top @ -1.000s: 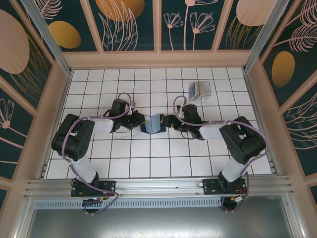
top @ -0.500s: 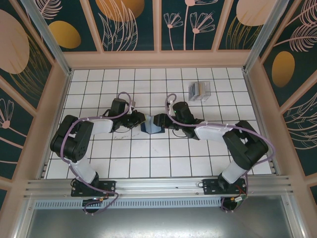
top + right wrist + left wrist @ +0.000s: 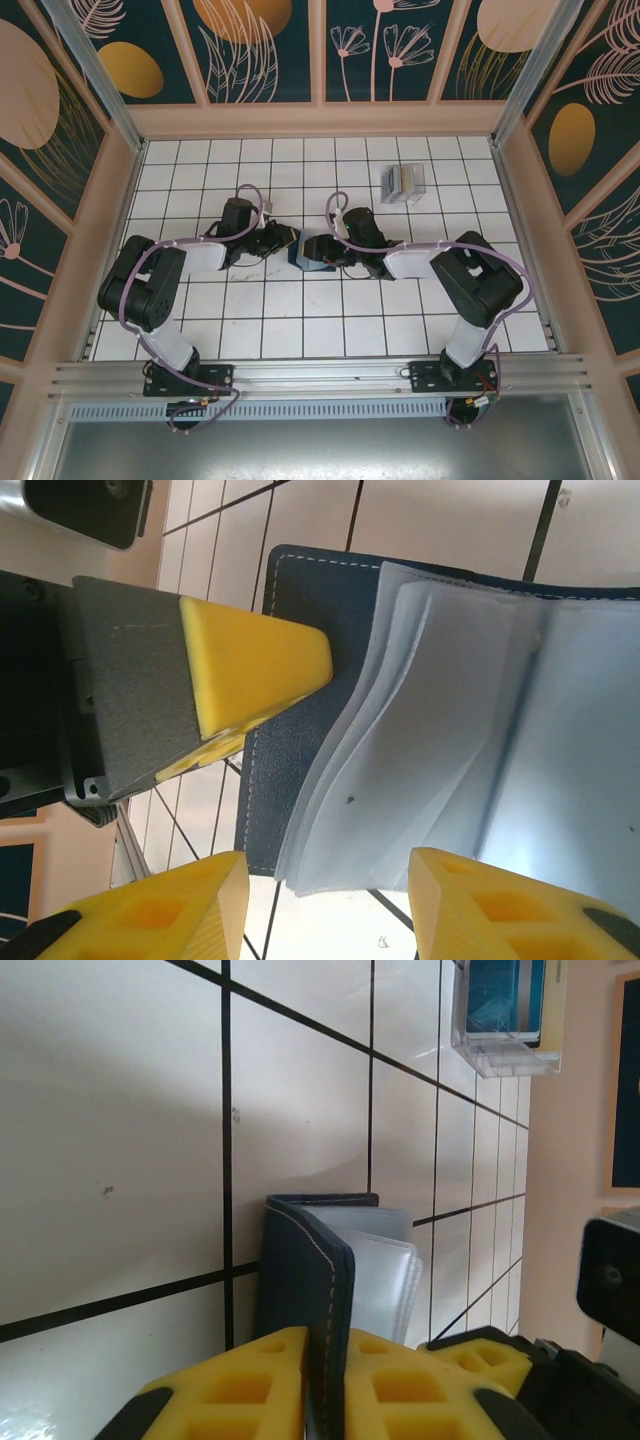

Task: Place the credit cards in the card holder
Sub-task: Flip over the card slot on the card holder.

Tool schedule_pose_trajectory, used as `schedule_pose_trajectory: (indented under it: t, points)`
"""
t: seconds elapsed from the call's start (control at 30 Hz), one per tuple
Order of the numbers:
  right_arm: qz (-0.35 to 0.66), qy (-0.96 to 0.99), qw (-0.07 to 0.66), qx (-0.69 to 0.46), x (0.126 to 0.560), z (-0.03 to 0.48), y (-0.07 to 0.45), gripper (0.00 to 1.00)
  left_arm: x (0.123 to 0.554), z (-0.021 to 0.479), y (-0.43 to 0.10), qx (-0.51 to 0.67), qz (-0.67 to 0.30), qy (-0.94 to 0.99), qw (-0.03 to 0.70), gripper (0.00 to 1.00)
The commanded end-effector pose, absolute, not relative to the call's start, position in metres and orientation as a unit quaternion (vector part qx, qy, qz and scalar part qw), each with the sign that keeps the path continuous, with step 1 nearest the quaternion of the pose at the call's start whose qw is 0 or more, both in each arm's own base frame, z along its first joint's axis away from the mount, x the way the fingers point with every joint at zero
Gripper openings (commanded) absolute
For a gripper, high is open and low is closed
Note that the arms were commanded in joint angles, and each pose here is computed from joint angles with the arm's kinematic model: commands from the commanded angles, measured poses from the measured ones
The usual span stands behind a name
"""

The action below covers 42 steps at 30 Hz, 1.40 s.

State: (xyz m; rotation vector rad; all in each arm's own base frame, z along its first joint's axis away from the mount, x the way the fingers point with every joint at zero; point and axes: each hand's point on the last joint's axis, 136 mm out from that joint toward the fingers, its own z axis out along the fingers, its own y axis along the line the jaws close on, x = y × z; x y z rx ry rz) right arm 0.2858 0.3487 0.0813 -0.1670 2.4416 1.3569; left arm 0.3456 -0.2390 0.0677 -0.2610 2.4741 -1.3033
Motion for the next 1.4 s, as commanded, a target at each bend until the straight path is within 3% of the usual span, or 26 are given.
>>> schedule_pose_trajectory:
  t: [0.0,0.27,0.37,0.47,0.53,0.67,0.97,1.17,1.37]
  points:
    - [0.494,0.851,0.168,-0.061,0.293,0.086,0.356,0.47,0.349,0.076,-0.240,-0.086,-0.472,0.860,0.176,0.15]
    - [0.501,0.849,0.155,-0.063,0.295,0.077,0.360,0.44,0.351,0.081,-0.242,-0.082,-0.474,0.859,0.176,0.17]
    - [0.506,0.845,0.158,-0.065,0.296,0.082,0.360,0.55,0.350,0.083,-0.242,-0.083,-0.477,0.857,0.177,0.18]
    - [0.494,0.850,0.166,-0.068,0.298,0.080,0.357,0.60,0.350,0.084,-0.242,-0.080,-0.476,0.857,0.178,0.23]
    - [0.490,0.853,0.165,-0.065,0.300,0.076,0.355,0.59,0.351,0.085,-0.242,-0.079,-0.478,0.856,0.179,0.27]
    - [0.490,0.855,0.160,-0.064,0.301,0.069,0.355,0.48,0.351,0.089,-0.245,-0.077,-0.489,0.850,0.181,0.30]
    - [0.506,0.846,0.152,-0.076,0.297,0.067,0.359,0.53,0.349,0.081,-0.248,-0.080,-0.498,0.847,0.166,0.34]
    - [0.512,0.842,0.151,-0.078,0.297,0.068,0.359,0.59,0.350,0.074,-0.247,-0.084,-0.491,0.852,0.160,0.24]
    - [0.509,0.844,0.150,-0.080,0.299,0.066,0.360,0.60,0.351,0.071,-0.247,-0.083,-0.487,0.855,0.156,0.05]
